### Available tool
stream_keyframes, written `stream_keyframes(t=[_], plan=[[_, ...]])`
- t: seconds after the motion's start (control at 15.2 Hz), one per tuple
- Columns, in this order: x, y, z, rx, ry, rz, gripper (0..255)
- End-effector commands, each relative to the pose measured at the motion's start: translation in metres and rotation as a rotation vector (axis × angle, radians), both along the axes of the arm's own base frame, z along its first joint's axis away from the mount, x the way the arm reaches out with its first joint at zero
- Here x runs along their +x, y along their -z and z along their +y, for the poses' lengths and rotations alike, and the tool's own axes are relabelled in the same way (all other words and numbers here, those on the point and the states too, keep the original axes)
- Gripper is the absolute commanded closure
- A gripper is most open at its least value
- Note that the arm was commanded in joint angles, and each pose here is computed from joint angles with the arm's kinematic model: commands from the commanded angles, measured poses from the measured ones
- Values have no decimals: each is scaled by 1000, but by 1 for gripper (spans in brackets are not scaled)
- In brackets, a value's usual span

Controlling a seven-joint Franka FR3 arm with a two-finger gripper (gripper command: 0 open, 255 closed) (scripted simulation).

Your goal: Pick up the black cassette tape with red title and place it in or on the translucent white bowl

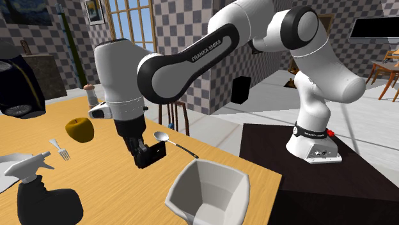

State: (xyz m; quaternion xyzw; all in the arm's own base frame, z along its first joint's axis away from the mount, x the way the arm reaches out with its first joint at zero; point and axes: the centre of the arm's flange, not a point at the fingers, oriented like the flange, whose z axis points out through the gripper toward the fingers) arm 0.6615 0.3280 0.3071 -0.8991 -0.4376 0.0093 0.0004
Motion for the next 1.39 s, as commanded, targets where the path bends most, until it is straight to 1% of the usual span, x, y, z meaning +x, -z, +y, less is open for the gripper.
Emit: stream_keyframes(t=[0.0,1.12,1.32], plan=[[1,-11,1,0,0,0,255],[1,-99,1,0,0,0,255],[-34,-99,19,0,0,0,255]])
